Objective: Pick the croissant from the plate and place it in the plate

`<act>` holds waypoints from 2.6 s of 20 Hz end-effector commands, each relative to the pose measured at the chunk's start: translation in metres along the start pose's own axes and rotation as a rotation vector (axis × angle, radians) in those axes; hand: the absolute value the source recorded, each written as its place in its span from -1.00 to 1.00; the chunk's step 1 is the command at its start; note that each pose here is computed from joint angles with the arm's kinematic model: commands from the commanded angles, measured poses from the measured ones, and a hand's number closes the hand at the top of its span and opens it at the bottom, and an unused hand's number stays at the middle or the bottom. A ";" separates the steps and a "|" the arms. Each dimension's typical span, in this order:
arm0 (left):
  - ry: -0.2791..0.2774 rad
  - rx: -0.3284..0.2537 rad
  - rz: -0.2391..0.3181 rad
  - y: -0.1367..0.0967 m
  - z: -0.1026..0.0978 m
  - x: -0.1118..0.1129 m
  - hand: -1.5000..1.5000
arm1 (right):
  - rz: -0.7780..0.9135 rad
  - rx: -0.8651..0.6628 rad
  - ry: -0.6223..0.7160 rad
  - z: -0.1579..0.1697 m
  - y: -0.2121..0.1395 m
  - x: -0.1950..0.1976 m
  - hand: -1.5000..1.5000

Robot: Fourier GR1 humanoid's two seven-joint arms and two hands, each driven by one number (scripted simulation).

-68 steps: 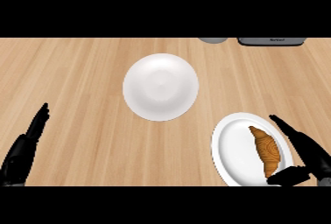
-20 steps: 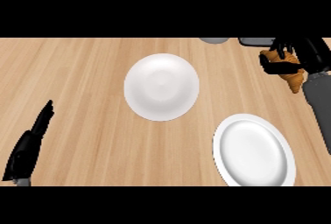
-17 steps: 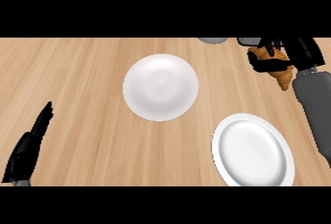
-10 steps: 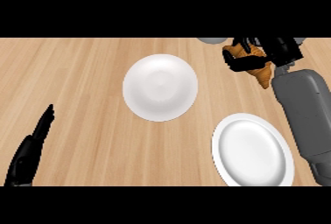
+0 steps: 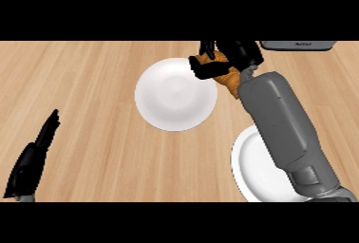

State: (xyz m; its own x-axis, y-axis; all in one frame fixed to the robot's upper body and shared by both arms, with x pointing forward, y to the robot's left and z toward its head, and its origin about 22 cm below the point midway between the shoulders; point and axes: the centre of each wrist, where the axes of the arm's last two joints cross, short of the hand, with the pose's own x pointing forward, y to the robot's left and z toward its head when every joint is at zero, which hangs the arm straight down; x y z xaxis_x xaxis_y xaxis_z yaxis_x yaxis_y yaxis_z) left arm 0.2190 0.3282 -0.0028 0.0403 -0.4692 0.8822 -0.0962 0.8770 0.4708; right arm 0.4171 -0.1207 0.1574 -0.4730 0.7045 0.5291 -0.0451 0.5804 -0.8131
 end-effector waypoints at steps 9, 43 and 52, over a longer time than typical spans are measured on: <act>-0.024 -0.029 0.002 -0.008 -0.001 -0.005 0.00 | 0.013 0.181 0.091 -0.019 0.081 0.004 1.00; -0.021 -0.007 0.003 0.003 -0.002 0.001 0.00 | -0.692 -0.398 0.245 0.054 0.007 -0.153 -1.00; -0.027 -0.005 -0.008 0.008 0.001 -0.001 0.00 | -0.626 -0.359 0.185 0.096 -0.036 -0.200 -1.00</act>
State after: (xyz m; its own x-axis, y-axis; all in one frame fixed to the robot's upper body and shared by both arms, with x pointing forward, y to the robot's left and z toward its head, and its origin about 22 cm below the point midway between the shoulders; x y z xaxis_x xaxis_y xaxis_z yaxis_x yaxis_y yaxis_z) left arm 0.2195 0.3293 -0.0028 0.0145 -0.4716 0.8817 -0.0806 0.8784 0.4711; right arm 0.4365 -0.2901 0.0578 -0.2725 0.2262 0.9352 0.0473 0.9739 -0.2218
